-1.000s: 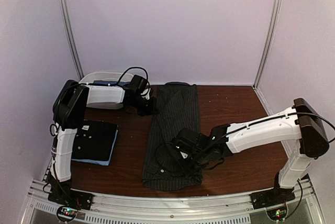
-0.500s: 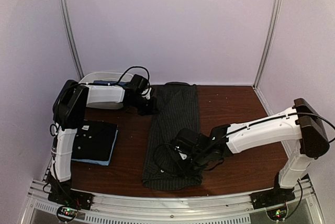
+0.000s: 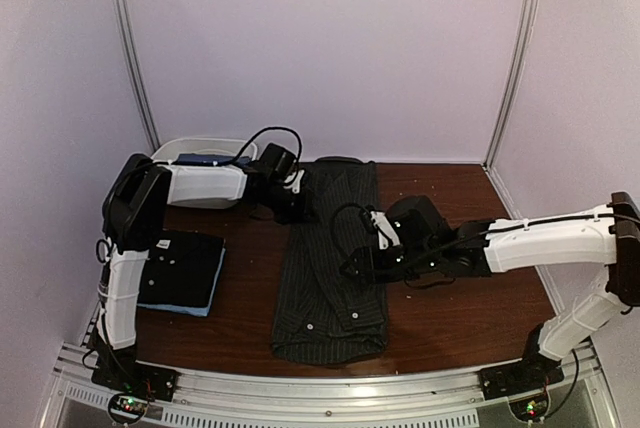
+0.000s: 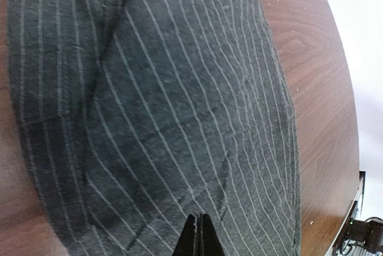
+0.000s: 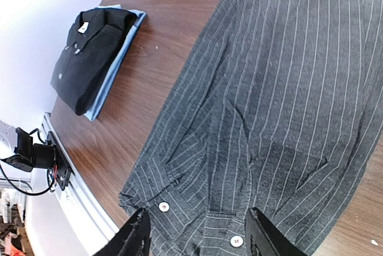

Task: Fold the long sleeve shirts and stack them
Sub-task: Smooth out the rectangle-folded shirt at the center of the board.

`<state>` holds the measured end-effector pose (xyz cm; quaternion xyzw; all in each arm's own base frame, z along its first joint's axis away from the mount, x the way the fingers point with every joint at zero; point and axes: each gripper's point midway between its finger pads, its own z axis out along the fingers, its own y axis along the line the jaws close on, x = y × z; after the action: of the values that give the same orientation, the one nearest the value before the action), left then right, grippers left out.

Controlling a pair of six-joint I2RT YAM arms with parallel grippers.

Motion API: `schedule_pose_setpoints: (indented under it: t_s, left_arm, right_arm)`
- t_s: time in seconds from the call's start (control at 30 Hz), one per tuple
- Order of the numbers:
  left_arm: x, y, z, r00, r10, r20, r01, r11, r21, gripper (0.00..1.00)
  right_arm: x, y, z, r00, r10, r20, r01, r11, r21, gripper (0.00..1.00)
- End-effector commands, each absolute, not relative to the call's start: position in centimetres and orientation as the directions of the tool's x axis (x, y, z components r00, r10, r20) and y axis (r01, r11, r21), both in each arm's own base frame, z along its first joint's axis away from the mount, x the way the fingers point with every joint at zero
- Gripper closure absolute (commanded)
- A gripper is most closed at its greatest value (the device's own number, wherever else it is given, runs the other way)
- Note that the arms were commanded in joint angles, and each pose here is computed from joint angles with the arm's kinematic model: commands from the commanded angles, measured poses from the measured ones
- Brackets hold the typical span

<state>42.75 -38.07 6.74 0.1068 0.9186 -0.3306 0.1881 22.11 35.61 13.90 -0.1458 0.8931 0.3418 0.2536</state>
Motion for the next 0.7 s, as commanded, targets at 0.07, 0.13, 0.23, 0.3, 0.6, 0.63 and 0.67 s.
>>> schedule_pose_setpoints:
  t_s: [0.07,0.13,0.23,0.3,0.6,0.63,0.67]
  left_arm:
    - [40.2,-40.9,7.3,-0.894,0.133,-0.427,0.383,0.720,-0.578,1.00]
    - [39.3,-41.4,6.6,-0.901,0.143,-0.409,0.380,0.716,-0.586,1.00]
    - [37.9,-41.8,5.3,-0.907,0.165,-0.386,0.379,0.717,-0.584,1.00]
    - [37.3,-41.9,4.3,-0.912,0.176,-0.370,0.375,0.722,-0.581,1.00]
    - [37.6,-41.2,1.2,-0.925,0.173,-0.339,0.343,0.764,-0.547,1.00]
    - [37.8,-41.2,0.9,-0.926,0.168,-0.338,0.338,0.770,-0.541,1.00]
    - [38.0,-41.1,0.7,-0.928,0.160,-0.336,0.328,0.778,-0.536,1.00]
  right_arm:
    - [20.7,37.0,11.8,-0.881,-0.040,-0.471,-0.398,0.601,0.694,0.52]
    - [20.1,36.7,10.5,-0.898,-0.037,-0.438,-0.372,0.595,0.713,0.54]
    - [19.4,35.7,9.0,-0.914,-0.015,-0.405,-0.333,0.598,0.729,0.56]
    - [18.8,34.6,7.6,-0.923,-0.006,-0.384,-0.306,0.617,0.725,0.55]
    - [17.4,32.0,4.0,-0.944,0.005,-0.329,-0.243,0.666,0.705,0.56]
    - [17.5,31.8,3.8,-0.945,0.009,-0.326,-0.236,0.672,0.702,0.56]
    - [17.6,31.6,3.6,-0.945,0.014,-0.325,-0.231,0.676,0.700,0.56]
